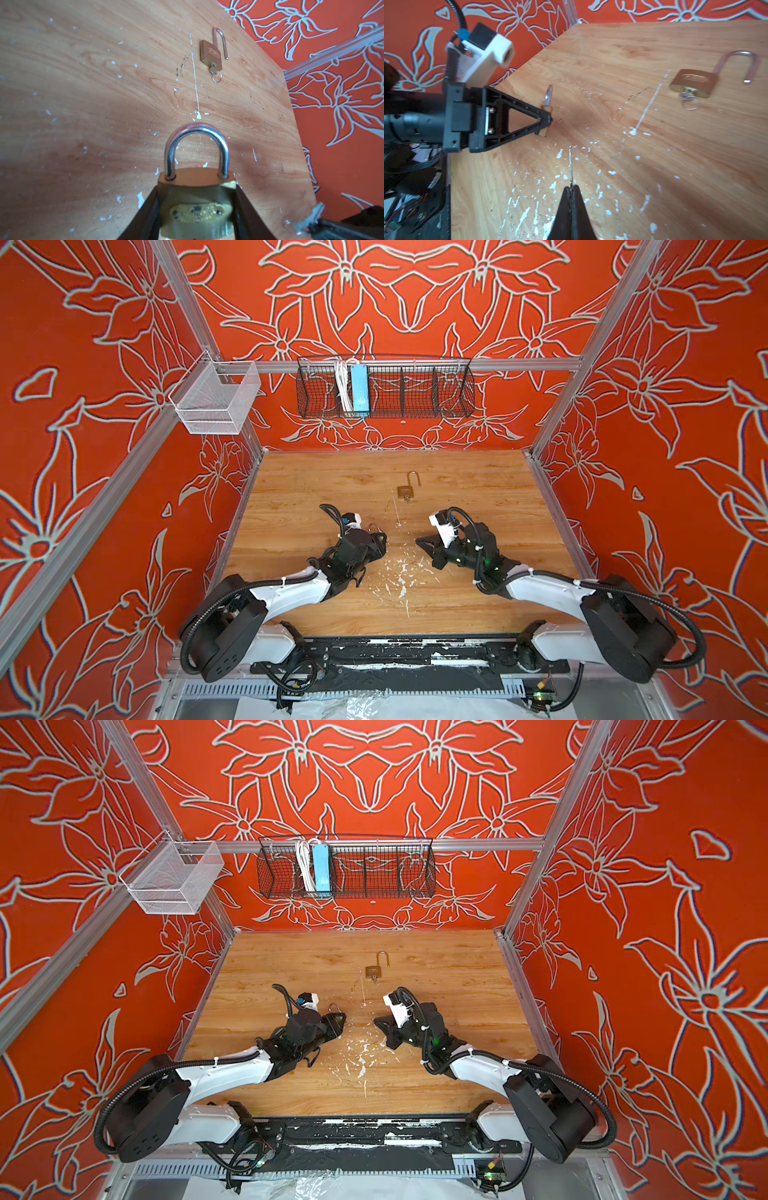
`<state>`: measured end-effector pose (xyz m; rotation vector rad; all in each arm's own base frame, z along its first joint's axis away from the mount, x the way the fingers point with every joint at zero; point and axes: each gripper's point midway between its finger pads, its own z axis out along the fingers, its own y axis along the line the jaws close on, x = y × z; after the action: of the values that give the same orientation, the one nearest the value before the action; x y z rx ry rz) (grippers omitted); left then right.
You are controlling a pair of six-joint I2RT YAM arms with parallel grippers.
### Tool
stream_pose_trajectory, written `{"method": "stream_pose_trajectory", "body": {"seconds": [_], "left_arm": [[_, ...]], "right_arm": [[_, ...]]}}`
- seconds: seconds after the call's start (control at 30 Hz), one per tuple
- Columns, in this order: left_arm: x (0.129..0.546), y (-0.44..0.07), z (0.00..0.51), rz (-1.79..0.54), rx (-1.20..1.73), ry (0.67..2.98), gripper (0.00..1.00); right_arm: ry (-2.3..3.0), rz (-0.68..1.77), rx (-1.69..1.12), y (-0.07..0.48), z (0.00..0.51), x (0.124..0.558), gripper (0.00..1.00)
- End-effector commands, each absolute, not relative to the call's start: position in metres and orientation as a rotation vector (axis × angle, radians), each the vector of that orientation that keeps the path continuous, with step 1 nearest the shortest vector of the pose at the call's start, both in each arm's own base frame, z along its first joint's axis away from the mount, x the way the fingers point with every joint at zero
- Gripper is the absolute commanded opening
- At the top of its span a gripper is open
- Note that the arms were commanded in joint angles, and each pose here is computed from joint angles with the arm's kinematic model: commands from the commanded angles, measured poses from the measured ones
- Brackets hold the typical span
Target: Unlock with the key
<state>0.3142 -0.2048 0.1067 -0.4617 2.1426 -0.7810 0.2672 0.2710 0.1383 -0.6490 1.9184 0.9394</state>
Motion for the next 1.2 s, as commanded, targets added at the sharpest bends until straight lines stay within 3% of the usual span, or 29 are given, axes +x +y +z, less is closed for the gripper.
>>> {"method": "stream_pose_trajectory", "body": {"seconds": [0.0, 0.7, 1.17], "left_arm": [[0.328, -0.216, 0.162, -0.990, -0.543, 1.936, 0.00], [0.327, -0.229, 0.150, -1.139, -0.608, 1.920, 0.00], [0.326, -0.231, 0.152, -1.149, -0.607, 1.932, 0.00]], "right_arm": [[1.840, 0.989, -0.693, 0.286, 0.159, 0.267, 0.00], [1.920, 1.119, -0.818, 0.332, 0.133, 0.256, 0.00], [1.969, 1.011, -0.776, 0.325, 0.125, 0.269, 0.00]]}}
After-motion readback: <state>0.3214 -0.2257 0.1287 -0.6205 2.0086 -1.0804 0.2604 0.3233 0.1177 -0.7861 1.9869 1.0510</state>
